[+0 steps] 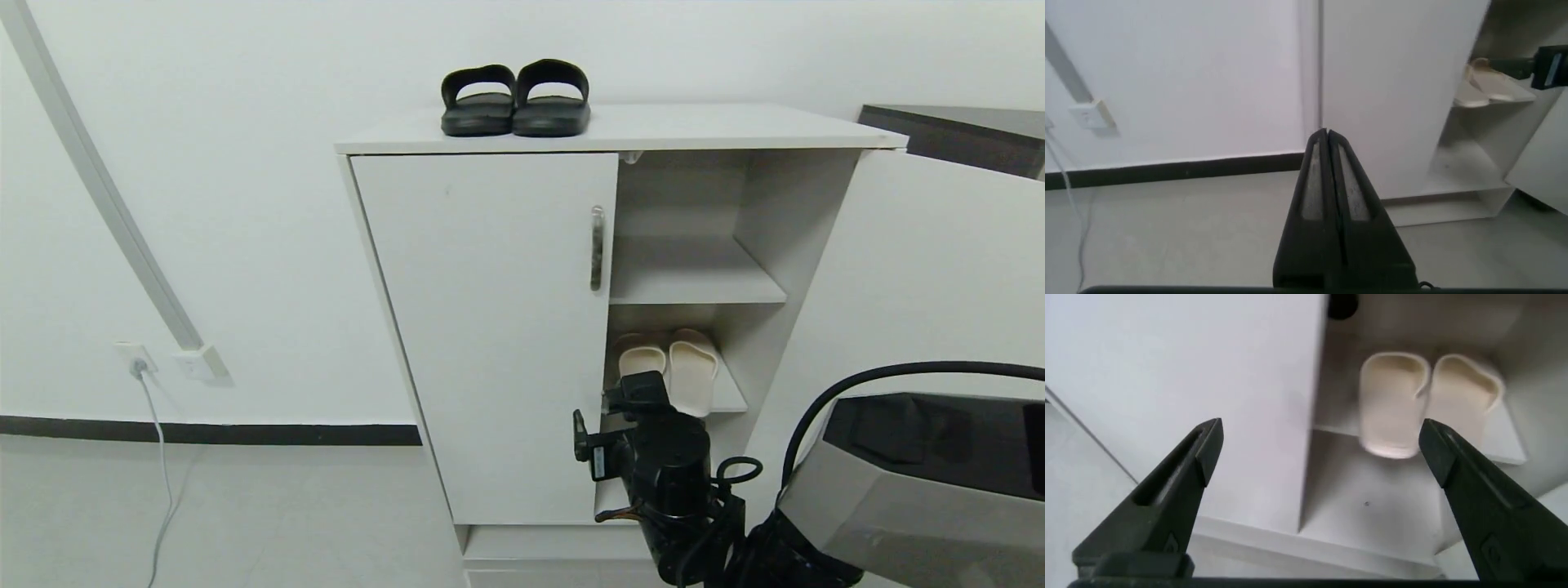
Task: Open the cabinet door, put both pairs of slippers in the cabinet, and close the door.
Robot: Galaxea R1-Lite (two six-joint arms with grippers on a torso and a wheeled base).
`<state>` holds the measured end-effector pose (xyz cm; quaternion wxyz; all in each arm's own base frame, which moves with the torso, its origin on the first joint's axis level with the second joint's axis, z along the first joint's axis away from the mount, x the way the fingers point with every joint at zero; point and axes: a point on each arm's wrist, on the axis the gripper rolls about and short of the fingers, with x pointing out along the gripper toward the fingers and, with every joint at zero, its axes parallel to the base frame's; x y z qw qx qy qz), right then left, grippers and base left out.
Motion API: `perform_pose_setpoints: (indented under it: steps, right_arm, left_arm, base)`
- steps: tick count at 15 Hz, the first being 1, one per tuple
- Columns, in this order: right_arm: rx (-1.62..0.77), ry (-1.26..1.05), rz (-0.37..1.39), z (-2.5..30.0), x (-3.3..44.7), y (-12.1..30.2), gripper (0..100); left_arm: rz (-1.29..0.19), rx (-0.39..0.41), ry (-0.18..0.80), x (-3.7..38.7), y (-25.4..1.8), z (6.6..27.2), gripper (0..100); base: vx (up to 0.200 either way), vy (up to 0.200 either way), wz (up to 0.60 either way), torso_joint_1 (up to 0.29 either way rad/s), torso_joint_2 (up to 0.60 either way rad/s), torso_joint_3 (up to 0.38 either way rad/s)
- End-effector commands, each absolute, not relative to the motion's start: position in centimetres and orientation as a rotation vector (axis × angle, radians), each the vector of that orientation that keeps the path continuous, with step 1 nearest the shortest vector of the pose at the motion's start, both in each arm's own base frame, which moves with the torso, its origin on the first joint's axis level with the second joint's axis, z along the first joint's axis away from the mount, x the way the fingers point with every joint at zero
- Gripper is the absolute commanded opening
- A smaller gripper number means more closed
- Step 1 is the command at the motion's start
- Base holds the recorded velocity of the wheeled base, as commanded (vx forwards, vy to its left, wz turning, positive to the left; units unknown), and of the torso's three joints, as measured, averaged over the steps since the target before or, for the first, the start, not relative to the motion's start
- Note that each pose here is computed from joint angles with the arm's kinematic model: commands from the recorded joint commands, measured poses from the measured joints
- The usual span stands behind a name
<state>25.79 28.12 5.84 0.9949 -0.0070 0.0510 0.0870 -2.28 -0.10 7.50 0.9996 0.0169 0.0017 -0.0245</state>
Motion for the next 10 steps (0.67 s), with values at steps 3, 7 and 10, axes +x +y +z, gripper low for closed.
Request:
perform_pose_setpoints:
  steps: [3,7,10]
  right_arm:
    - [-0.016,0.102,0.178,5.74,25.76,28.31,100]
    - [-0.017,0.103,0.178,5.73,25.8,28.27,100]
    - [-0.017,0.102,0.18,5.76,25.82,28.3,100]
  left_arm:
    - [-0.049,0.034,0.005,-2.27,-0.1,7.5,0]
    - [-0.049,0.034,0.005,-2.27,-0.1,7.5,0]
    - [-0.049,0.032,0.005,-2.27,-0.1,7.5,0]
  base:
    - [0.0,0.2,0.0,-0.004,0.0,0.001]
    - [0.0,0.2,0.0,0.0,0.01,0.001]
    - [0.0,0.067,0.0,0.002,0.0,0.001]
